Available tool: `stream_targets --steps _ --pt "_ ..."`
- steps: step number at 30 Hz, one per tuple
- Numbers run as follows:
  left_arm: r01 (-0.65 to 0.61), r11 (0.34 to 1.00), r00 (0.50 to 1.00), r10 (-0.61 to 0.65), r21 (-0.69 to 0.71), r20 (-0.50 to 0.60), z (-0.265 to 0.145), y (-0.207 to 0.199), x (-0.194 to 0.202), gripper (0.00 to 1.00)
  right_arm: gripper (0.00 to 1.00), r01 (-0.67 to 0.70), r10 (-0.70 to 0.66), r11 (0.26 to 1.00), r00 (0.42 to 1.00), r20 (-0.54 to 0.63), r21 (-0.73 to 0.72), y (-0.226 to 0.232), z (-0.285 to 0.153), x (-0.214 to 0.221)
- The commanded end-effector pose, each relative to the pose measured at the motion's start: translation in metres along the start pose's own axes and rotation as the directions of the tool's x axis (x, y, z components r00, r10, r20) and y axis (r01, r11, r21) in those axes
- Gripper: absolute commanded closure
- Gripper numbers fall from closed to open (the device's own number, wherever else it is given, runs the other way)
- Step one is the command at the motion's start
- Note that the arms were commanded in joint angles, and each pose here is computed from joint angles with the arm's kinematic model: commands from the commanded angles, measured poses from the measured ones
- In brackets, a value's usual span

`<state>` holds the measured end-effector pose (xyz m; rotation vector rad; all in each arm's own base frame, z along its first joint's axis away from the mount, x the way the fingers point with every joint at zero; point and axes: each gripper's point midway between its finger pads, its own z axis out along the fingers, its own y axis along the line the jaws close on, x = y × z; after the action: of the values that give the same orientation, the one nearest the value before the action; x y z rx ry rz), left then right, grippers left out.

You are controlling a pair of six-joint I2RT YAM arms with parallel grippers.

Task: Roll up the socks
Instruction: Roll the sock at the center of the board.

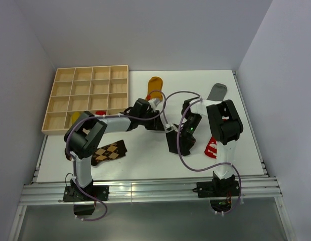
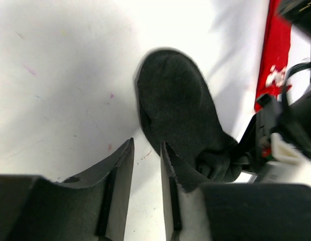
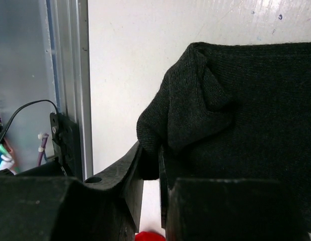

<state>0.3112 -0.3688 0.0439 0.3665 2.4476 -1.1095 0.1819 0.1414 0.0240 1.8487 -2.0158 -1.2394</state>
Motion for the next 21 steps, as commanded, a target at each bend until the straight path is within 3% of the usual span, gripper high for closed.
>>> stream_targets --steps 1,3,4,6,7,9,10,13,17,18,21 --pt "-0.145 0.989 0.973 0.138 0.022 0.185 -0.026 -0.036 -0.047 0.68 0.84 -0.046 0.046 0.998 0.999 -0.007 -0.045 0.021 -0.01 -0.002" --pt "-0.203 0.979 0.959 0.202 -0.015 0.197 -0.031 -0.038 -0.034 0.69 0.84 -0.045 0.045 0.998 0.999 0.0 -0.042 0.021 -0.011 -0.004" --pt "-0.236 0.971 0.936 0.239 -0.043 0.257 -0.045 -0.047 -0.042 0.69 0.83 -0.048 0.048 0.998 0.999 0.004 -0.034 0.019 -0.013 -0.006" --pt "-0.299 0.951 0.915 0.308 -0.075 0.259 -0.049 -0.051 -0.016 0.69 0.83 -0.056 0.057 0.997 0.998 0.004 -0.043 0.019 -0.011 -0.007" --pt "-0.319 0.94 0.88 0.341 -0.121 0.331 -0.062 -0.059 -0.025 0.69 0.83 -0.057 0.057 0.997 0.998 0.003 -0.045 0.019 -0.011 -0.007" --pt "-0.401 0.904 0.844 0.427 -0.146 0.324 -0.065 -0.068 0.003 0.67 0.83 -0.064 0.065 0.997 0.998 0.006 -0.05 0.018 -0.01 -0.007" --pt "-0.416 0.884 0.808 0.466 -0.213 0.359 -0.073 -0.07 -0.001 0.67 0.83 -0.064 0.065 0.997 0.998 0.006 -0.052 0.018 -0.009 -0.006" --pt "-0.553 0.78 0.728 0.623 -0.292 0.287 -0.06 -0.089 0.03 0.63 0.83 -0.073 0.074 0.996 0.997 0.005 -0.053 0.018 -0.009 -0.006" --pt "-0.679 0.565 0.576 0.806 -0.469 0.137 -0.033 -0.102 0.046 0.6 0.83 -0.079 0.079 0.995 0.997 0.005 -0.054 0.017 -0.009 -0.006" --pt "-0.74 0.489 0.521 0.851 -0.461 0.068 -0.017 -0.101 0.067 0.6 0.83 -0.08 0.08 0.995 0.997 0.004 -0.055 0.017 -0.009 -0.007" --pt "-0.811 0.384 0.414 0.91 -0.441 0.031 0.001 -0.118 0.088 0.57 0.83 -0.084 0.084 0.995 0.996 0.003 -0.057 0.015 -0.008 -0.006"
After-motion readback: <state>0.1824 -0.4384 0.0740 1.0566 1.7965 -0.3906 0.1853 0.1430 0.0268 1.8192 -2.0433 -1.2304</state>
